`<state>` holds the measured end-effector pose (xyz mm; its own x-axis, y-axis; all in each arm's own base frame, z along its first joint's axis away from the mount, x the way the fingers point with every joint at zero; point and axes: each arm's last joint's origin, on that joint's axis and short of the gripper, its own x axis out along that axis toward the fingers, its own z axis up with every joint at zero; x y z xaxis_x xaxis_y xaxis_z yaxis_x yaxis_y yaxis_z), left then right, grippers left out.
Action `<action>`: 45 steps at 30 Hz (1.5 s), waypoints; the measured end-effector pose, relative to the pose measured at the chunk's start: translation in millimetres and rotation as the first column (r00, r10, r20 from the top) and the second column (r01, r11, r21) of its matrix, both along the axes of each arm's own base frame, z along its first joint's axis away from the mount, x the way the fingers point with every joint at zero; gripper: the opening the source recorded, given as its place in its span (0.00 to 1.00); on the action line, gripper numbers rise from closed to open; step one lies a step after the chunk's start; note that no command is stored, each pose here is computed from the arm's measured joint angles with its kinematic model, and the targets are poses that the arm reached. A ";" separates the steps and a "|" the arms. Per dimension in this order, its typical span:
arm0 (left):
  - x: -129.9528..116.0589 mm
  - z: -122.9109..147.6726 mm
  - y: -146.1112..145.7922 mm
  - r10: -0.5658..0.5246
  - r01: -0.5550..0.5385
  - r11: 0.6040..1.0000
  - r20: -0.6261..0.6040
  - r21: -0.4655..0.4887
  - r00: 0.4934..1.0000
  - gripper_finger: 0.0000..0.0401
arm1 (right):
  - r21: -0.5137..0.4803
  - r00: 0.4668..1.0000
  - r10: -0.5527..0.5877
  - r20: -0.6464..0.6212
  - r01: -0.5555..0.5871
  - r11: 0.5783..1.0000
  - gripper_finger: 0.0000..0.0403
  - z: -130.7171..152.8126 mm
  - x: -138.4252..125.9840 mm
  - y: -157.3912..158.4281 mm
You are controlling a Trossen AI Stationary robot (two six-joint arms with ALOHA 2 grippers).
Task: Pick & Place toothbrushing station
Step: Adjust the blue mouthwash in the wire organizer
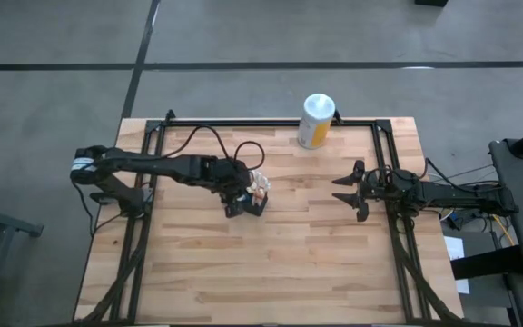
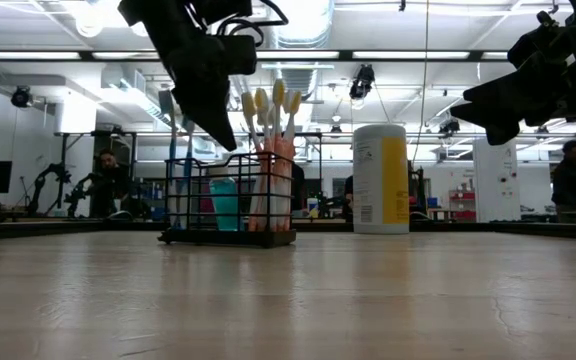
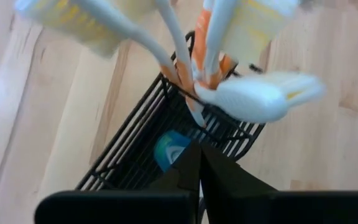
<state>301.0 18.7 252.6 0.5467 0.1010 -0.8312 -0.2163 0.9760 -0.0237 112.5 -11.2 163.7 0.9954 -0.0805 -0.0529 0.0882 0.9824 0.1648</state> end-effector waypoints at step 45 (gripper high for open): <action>2.2 -6.5 4.6 0.010 -0.011 0.991 0.007 0.135 1.000 0.02 | 0.000 1.000 0.000 0.000 0.000 1.000 0.50 0.0 0.0 0.0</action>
